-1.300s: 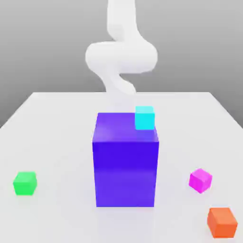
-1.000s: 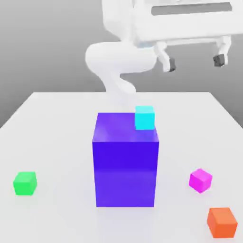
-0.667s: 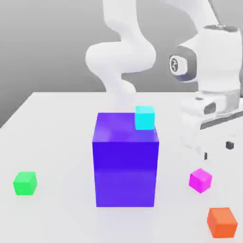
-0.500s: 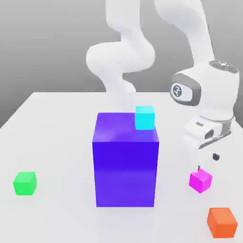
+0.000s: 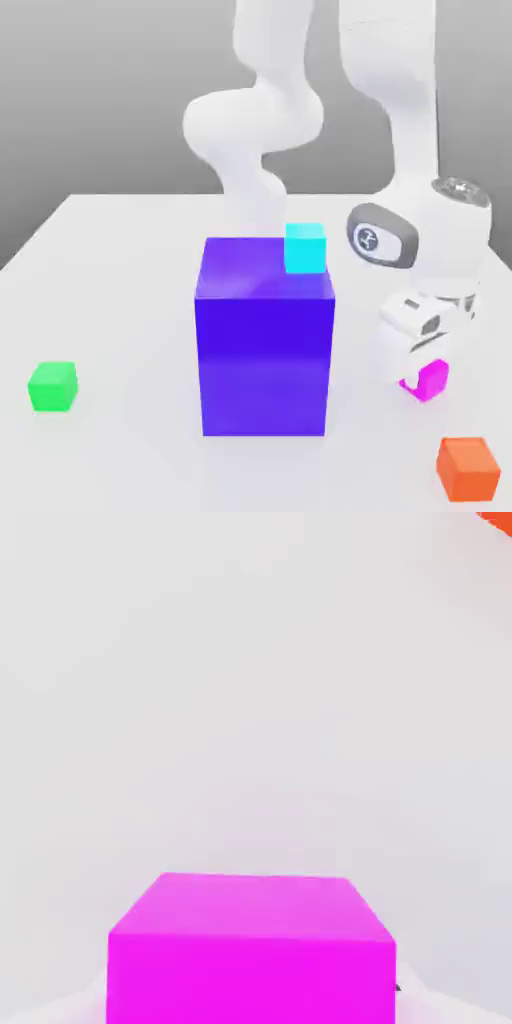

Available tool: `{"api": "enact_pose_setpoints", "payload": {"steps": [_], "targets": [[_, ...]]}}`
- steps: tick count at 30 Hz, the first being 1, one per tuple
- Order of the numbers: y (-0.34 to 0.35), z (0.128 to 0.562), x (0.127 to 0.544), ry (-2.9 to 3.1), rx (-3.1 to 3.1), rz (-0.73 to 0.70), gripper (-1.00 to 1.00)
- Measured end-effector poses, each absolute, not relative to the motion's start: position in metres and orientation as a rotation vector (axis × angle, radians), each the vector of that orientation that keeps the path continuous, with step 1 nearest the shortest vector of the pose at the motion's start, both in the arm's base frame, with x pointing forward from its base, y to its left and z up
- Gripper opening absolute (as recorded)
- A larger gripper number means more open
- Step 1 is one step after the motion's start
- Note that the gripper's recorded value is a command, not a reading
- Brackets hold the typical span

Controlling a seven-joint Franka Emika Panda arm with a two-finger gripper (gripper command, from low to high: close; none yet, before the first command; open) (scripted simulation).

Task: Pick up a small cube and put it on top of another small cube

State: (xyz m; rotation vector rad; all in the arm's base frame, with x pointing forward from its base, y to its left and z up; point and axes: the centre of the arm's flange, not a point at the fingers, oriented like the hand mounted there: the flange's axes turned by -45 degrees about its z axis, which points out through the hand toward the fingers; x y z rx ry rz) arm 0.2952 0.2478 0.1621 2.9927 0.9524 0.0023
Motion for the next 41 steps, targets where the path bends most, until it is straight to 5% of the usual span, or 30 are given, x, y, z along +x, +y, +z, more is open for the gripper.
{"api": "enact_pose_setpoints", "payload": {"steps": [3,7,11,17,21,27,30,38,39,41], "targets": [[0.25,0.187,0.298,0.966,2.988,0.01,-1.0],[0.212,0.2,0.361,0.834,3.01,0.056,-1.0],[0.128,0.212,0.422,0.599,3.034,0.083,-1.0],[-0.027,0.228,0.449,0.181,3.054,0.072,-1.0],[-0.156,0.24,0.424,-0.196,3.048,0.047,-1.0],[-0.292,0.248,0.328,-0.714,3.017,0.008,-1.0],[-0.315,0.238,0.291,-0.888,3.008,0.005,-1.0],[-0.295,0.184,0.309,-0.794,3.04,0.003,-1.0],[-0.294,0.179,0.308,-0.796,3.039,0.001,1.0],[-0.294,0.179,0.308,-0.796,3.039,0.001,1.0]]}}
